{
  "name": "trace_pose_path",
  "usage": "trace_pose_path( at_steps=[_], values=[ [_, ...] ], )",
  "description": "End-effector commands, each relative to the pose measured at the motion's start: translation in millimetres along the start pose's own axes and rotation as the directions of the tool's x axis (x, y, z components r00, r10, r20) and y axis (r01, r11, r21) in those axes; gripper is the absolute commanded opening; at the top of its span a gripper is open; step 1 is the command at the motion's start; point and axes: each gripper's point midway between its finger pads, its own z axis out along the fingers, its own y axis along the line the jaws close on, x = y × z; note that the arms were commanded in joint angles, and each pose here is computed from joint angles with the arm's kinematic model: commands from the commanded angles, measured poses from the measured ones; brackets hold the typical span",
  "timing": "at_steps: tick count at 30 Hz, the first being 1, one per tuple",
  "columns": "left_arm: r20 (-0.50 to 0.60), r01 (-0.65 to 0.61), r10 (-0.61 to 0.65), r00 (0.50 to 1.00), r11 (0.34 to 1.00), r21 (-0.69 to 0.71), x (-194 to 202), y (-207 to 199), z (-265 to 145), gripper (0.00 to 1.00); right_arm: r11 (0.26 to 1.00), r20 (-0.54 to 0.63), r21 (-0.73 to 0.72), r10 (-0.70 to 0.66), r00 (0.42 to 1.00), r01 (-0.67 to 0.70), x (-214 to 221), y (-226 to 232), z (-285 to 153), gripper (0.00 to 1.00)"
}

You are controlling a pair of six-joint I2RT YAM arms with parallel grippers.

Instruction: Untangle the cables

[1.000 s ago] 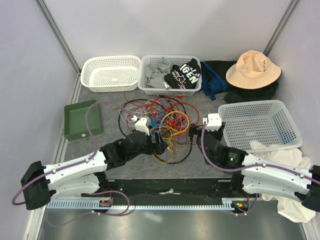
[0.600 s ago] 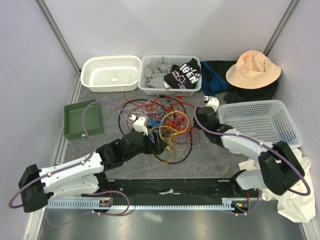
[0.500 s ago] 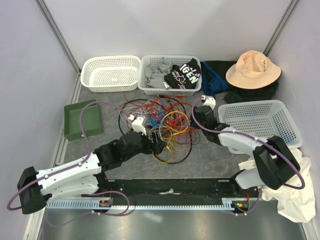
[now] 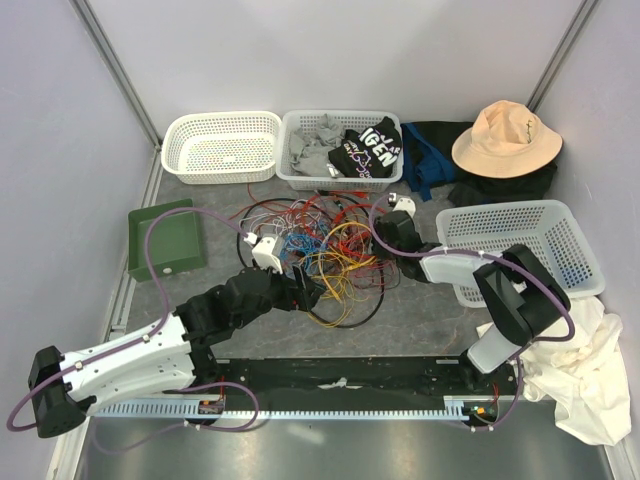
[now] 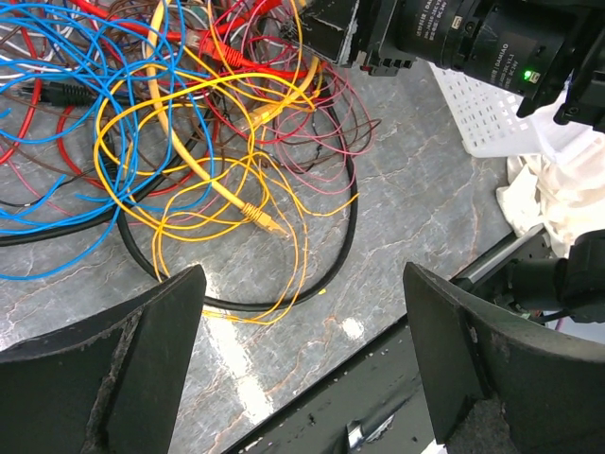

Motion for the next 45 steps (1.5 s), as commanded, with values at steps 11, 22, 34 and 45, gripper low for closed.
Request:
trace_pose_path(
  at_steps=[11, 22, 34, 45],
  values=[
    [0.016, -0.022, 0.022, 1.0, 0.999, -0.029, -1.9, 5.5, 2.0, 0.91, 0.996, 0.387, -0.063, -0.03, 0.922, 0.058, -126.9, 55.8, -144.5, 0.0],
    [0.03, 0.013, -0.012, 0.999, 0.999, -0.033, -5.7, 3.3, 3.1, 0.9, 0.993, 0.657, -0.111, 0.049, 0.753, 0.032, -250.3, 48.8, -326.6, 0.0],
    [0.016, 0.042, -0.042, 0.999, 0.998, -0.038, -0.3, 4.5, 5.7, 0.89, 0.933, 0.708, 0.296, -0.069, 0.703, -0.206, -247.9, -49.7, -335.0, 0.0],
    [-0.035, 0.058, -0.058, 0.998, 0.998, 0.002, 10.6, -7.4, 17.6, 0.89, 0.862, 0.656, 0.292, 0.135, 0.742, -0.415, -228.6, -118.0, -263.0, 0.0]
  ],
)
